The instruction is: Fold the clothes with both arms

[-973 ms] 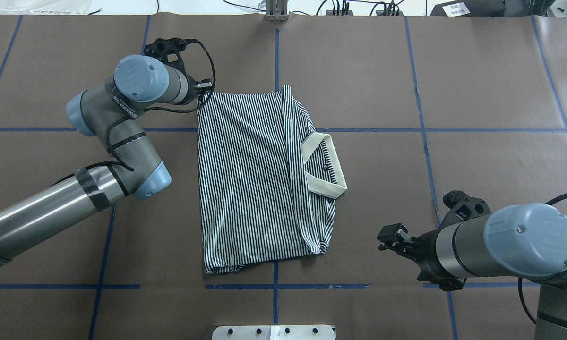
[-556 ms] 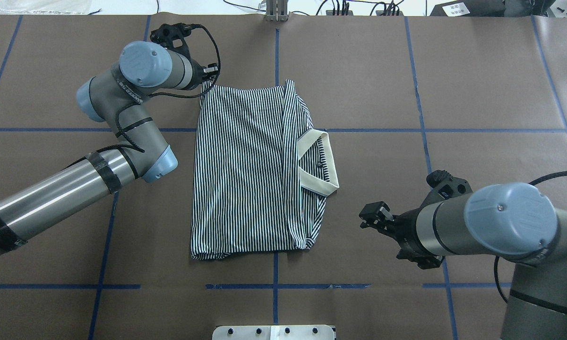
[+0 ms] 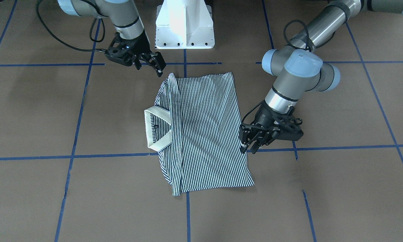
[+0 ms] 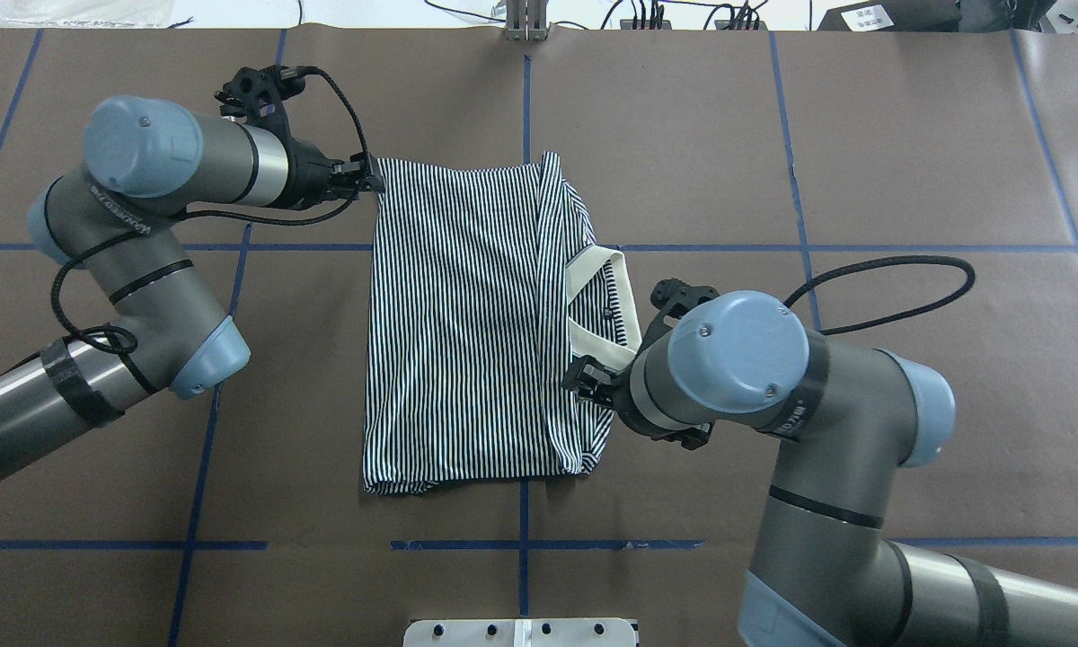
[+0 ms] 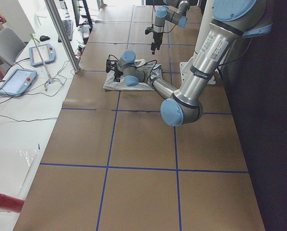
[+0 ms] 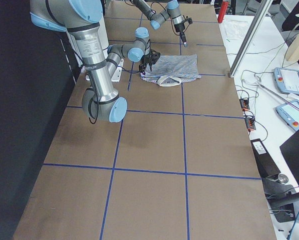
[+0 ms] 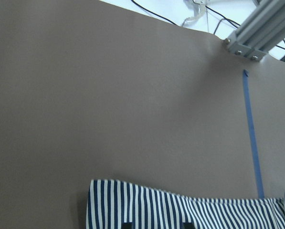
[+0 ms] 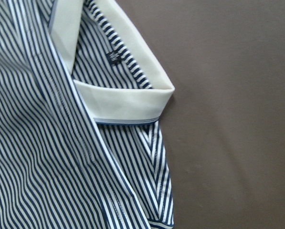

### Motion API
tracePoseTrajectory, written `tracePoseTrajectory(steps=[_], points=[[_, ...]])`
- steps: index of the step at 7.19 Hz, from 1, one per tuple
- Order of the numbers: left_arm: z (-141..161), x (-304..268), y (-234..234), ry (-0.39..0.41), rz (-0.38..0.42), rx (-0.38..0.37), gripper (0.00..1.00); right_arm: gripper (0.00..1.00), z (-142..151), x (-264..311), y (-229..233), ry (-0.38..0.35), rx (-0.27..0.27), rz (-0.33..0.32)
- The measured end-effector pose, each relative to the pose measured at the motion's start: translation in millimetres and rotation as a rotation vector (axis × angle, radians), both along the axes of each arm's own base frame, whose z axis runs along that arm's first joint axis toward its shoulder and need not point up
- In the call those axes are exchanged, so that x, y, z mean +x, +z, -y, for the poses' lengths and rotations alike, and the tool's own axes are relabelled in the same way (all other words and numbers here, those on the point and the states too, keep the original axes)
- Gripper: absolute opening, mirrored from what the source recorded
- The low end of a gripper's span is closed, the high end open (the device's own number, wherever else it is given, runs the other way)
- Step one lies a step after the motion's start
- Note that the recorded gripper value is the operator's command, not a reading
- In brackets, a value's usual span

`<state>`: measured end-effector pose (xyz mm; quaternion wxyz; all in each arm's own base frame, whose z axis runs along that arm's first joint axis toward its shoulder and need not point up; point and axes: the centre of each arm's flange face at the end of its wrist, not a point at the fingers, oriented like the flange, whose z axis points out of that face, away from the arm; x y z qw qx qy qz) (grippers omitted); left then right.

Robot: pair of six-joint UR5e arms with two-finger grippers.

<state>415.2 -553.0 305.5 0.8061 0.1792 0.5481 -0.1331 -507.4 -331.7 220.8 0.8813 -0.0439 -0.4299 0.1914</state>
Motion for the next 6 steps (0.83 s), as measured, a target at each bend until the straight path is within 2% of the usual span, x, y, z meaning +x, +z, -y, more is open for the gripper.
tracePoseTrajectory(steps=[1,2,4,6], points=[[-7,-6,2,0.005,-0.005,0.002,0.47,1.0,1,-24,-3,-0.076,0.066,-0.031],[-9,-8,3,0.007,-0.006,0.001,0.47,1.0,-2,-44,0,-0.137,0.111,-0.061],[-11,-8,5,0.007,-0.005,-0.004,0.47,1.0,-14,-75,1,-0.243,0.165,-0.143],[-12,-8,6,0.006,-0.009,-0.011,0.47,1.0,-26,-96,0,-0.308,0.211,-0.216]])
